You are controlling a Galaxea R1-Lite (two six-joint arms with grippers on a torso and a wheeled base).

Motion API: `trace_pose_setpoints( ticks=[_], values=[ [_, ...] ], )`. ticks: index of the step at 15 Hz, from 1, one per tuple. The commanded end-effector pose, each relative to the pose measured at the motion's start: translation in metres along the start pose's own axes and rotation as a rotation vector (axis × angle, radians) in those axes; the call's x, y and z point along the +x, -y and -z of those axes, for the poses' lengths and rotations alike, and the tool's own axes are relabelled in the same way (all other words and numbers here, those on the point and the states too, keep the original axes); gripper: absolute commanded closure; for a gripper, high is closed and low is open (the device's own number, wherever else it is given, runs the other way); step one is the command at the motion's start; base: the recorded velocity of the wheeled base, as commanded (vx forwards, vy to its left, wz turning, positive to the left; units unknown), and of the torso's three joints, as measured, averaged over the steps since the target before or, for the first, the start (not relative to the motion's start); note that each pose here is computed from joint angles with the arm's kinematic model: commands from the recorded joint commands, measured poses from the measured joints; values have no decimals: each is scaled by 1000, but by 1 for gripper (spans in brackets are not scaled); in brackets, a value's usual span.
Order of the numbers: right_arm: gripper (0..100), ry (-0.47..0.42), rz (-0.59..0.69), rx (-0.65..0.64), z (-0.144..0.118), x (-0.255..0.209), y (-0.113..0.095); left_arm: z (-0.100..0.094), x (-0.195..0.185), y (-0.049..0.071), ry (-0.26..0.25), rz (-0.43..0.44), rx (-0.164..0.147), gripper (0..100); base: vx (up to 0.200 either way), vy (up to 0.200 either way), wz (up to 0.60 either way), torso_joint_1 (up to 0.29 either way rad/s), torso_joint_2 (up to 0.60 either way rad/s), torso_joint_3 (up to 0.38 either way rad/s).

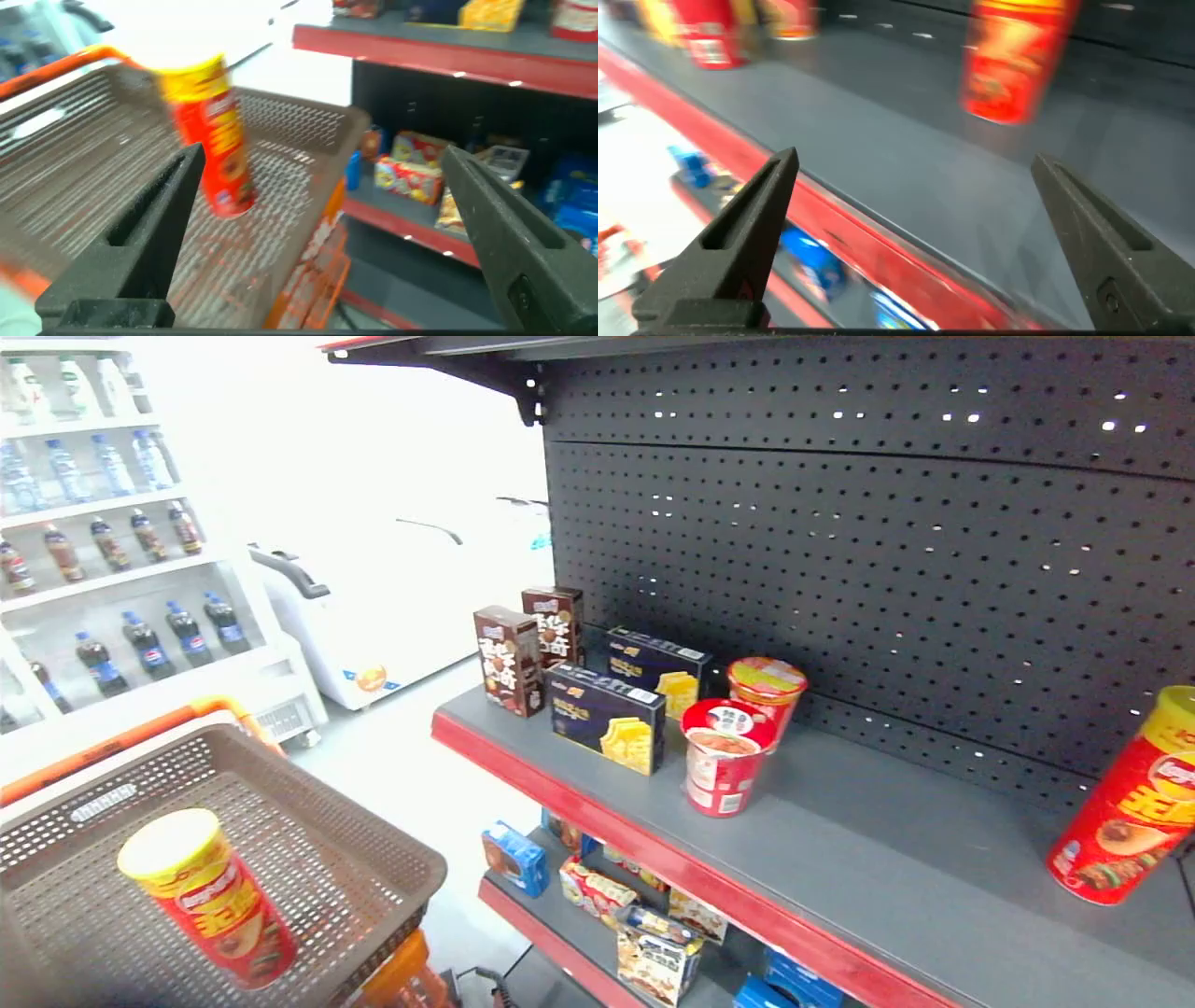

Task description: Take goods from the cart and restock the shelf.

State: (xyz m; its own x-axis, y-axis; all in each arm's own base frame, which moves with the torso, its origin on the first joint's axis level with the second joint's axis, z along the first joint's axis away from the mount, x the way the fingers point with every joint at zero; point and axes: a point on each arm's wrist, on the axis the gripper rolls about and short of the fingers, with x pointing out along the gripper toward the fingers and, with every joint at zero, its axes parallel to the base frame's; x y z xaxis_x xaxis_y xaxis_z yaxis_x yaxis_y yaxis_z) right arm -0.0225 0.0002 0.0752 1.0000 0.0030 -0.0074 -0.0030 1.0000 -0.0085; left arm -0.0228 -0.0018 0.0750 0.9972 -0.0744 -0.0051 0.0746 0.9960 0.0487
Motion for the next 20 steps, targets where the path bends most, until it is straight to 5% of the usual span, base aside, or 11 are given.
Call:
trace_pose_setpoints(
  ticks=[1,5,17,18,19,20],
  values=[
    [0,-2,0,-1,0,0,0,0,0,0,0,-1,0,0,0,0,600,2,-2,2],
    [0,-2,0,1,0,0,0,0,0,0,0,-1,0,0,0,0,600,2,2,1],
    [0,0,0,7,0,0,0,-2,-1,0,5,3,16,0,0,0,0,0,0,0],
    [0,0,0,7,0,0,0,-57,3,-3,-53,-121,79,0,0,0,0,0,0,0],
    [0,0,0,7,0,0,0,-83,19,-7,-168,-160,56,0,0,0,0,0,0,0],
    [0,0,0,7,0,0,0,-96,27,-8,-193,-98,27,0,0,0,0,0,0,0]
  ],
)
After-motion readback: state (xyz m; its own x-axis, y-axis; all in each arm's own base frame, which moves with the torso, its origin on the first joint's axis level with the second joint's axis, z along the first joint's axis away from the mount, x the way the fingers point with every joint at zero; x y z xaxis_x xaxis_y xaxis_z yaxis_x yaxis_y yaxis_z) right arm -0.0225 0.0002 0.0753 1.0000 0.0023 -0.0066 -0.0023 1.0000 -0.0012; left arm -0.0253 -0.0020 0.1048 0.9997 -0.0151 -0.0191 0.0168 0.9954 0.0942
